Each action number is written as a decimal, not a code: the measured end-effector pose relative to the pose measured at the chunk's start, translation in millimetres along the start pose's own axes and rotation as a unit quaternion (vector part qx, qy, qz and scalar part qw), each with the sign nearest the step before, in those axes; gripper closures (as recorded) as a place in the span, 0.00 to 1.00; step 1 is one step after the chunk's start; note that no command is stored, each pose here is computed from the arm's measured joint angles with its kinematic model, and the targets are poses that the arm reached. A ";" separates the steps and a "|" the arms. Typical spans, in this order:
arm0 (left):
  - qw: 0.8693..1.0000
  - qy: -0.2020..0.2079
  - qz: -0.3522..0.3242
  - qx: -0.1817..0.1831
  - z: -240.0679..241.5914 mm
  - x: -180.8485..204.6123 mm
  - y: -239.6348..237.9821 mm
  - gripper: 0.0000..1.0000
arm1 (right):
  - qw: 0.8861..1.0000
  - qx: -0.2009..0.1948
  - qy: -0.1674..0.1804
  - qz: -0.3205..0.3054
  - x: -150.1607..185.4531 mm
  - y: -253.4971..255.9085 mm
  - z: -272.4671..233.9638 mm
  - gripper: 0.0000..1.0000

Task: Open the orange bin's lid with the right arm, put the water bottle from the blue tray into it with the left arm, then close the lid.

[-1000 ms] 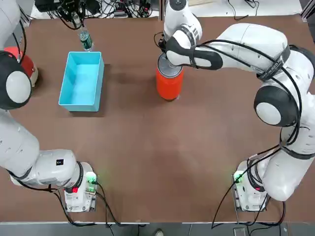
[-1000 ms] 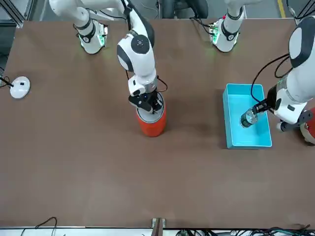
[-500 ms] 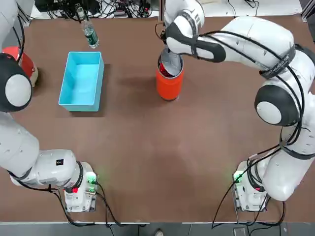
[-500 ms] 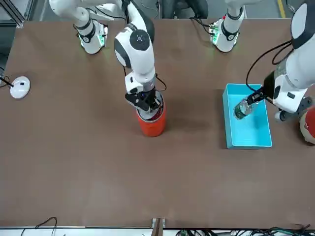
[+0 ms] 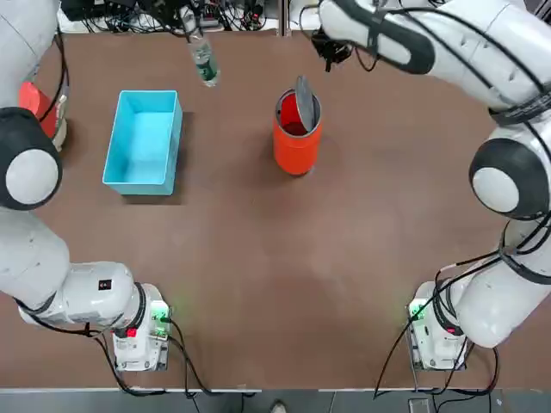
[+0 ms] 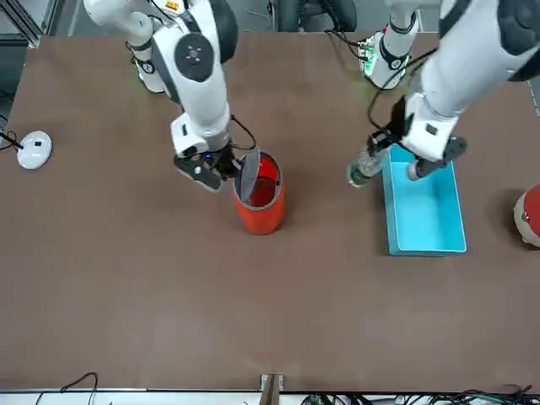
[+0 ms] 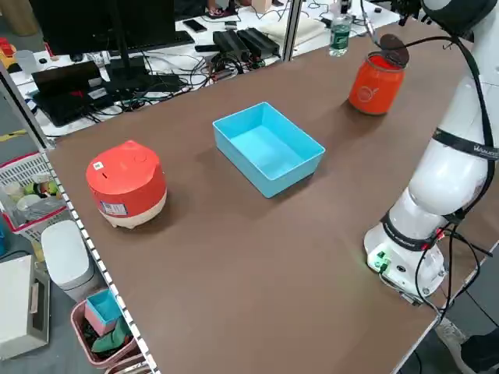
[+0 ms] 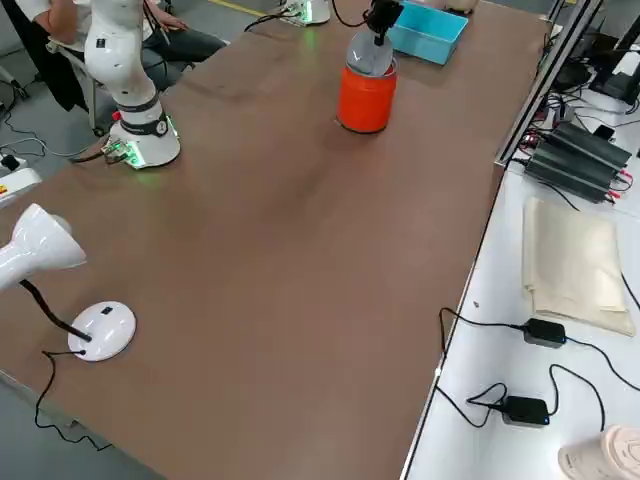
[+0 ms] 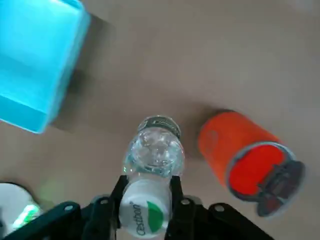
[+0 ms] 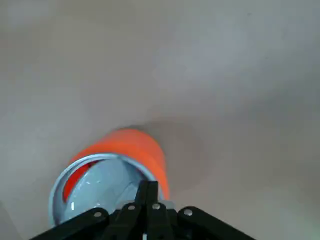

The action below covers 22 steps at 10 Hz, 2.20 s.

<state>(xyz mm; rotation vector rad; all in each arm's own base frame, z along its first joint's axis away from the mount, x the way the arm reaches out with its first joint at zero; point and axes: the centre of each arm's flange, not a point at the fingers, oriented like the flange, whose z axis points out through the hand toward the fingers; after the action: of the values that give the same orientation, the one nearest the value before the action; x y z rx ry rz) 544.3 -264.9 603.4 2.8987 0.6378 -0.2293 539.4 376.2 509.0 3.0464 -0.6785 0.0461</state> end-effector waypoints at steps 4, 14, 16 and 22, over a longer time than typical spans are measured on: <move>0.999 -0.008 -0.013 -0.049 53.1 -54.3 84.8 0.63 | 1.000 -0.004 -0.004 -0.002 11.2 9.4 0.4 0.99; 0.999 -0.021 0.004 -0.047 152.7 -91.0 148.3 0.63 | 1.000 -0.005 -0.005 -0.003 10.3 8.1 2.9 0.99; 0.998 -0.018 0.003 -0.052 169.3 -82.5 152.9 0.63 | 1.000 -0.004 -0.005 -0.003 10.2 8.0 2.9 0.99; 0.999 0.003 0.016 -0.038 196.7 -102.5 170.1 0.22 | 1.000 -0.002 -0.003 -0.004 9.2 6.6 2.3 0.99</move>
<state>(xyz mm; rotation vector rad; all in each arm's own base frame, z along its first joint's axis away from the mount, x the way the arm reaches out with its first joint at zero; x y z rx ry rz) 502.6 -496.3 452.2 2.8347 0.5867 -0.1876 545.1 366.3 507.0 3.0477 -0.6653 0.0354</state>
